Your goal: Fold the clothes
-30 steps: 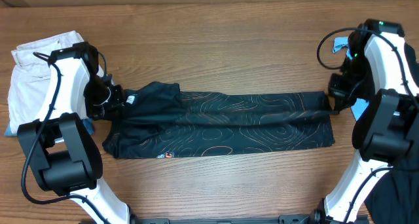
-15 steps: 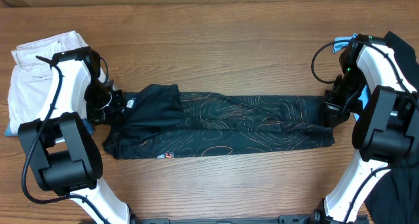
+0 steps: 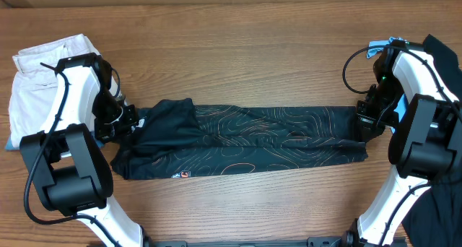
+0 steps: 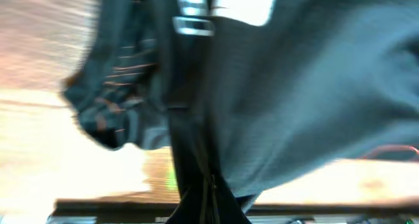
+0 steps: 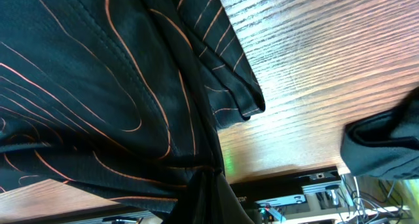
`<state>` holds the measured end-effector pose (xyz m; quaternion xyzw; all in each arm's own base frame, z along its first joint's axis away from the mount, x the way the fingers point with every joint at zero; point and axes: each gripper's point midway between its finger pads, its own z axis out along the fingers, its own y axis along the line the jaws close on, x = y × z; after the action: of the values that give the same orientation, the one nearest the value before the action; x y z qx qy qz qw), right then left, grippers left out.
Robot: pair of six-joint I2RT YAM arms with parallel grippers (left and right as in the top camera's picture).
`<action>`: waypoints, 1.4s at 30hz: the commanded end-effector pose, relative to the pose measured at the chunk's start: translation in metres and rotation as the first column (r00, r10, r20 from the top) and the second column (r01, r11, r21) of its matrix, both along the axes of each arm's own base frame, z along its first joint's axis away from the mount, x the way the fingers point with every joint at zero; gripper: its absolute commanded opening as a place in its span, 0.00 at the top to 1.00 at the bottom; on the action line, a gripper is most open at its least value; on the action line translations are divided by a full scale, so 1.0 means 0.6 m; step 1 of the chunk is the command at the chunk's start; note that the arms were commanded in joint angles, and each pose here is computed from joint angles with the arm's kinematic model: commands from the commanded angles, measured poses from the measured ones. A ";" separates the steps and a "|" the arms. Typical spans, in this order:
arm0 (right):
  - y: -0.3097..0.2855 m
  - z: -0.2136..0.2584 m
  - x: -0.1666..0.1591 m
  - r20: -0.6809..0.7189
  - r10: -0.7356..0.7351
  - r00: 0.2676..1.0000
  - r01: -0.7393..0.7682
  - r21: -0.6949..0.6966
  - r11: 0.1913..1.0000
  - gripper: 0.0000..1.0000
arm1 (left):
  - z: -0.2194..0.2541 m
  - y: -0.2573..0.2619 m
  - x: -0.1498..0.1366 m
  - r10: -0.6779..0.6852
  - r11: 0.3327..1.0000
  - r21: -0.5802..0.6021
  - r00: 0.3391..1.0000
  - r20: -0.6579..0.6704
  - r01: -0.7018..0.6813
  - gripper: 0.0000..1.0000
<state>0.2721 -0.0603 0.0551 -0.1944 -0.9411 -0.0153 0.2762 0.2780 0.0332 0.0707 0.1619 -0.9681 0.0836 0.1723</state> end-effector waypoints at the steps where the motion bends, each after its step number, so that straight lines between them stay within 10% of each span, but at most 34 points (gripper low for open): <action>1: 0.000 0.013 0.003 0.035 -0.009 0.999 0.009 -0.006 1.000 0.96 | 0.029 -0.066 0.021 -0.039 0.961 -0.268 0.990 0.132 0.073 0.96; 8: -0.001 0.011 0.006 0.043 -0.009 0.999 0.009 -0.008 1.000 0.96 | 0.054 -0.094 0.025 -0.085 0.906 -0.392 0.975 0.207 0.162 0.96; 14: -0.002 0.010 0.009 0.051 -0.009 0.999 0.009 -0.010 1.000 0.96 | 0.026 -0.005 -0.032 -0.036 0.999 -0.028 0.998 -0.053 0.034 0.96; 19: -0.004 0.009 0.009 0.051 -0.005 0.999 0.006 -0.016 1.000 0.96 | 0.051 -0.094 -0.014 -0.146 0.914 -0.365 0.983 0.109 0.176 0.96; 24: -0.004 0.009 0.009 0.051 -0.005 0.999 0.006 -0.016 1.000 0.96 | 0.016 0.001 -0.048 -0.034 0.997 0.065 0.993 -0.112 0.041 0.96; 29: -0.004 0.010 0.008 0.050 -0.005 0.999 0.006 -0.016 1.000 0.96 | 0.004 -0.038 -0.051 -0.073 0.994 -0.091 0.994 -0.080 0.065 0.96; 33: -0.004 0.010 0.007 0.047 -0.005 0.999 0.006 -0.015 1.000 0.96 | -0.009 0.041 -0.087 0.077 0.964 0.265 0.977 -0.200 -0.022 0.96; 42: -0.003 0.011 0.005 0.041 -0.006 0.999 0.007 -0.014 1.000 0.96 | -0.029 0.051 -0.068 0.097 0.955 0.292 0.986 -0.135 -0.054 0.91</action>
<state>0.2754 -0.0612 0.0529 -0.1947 -0.9434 -0.0148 0.2683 0.2328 0.0524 0.0511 0.2059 -0.9477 -0.0331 0.2417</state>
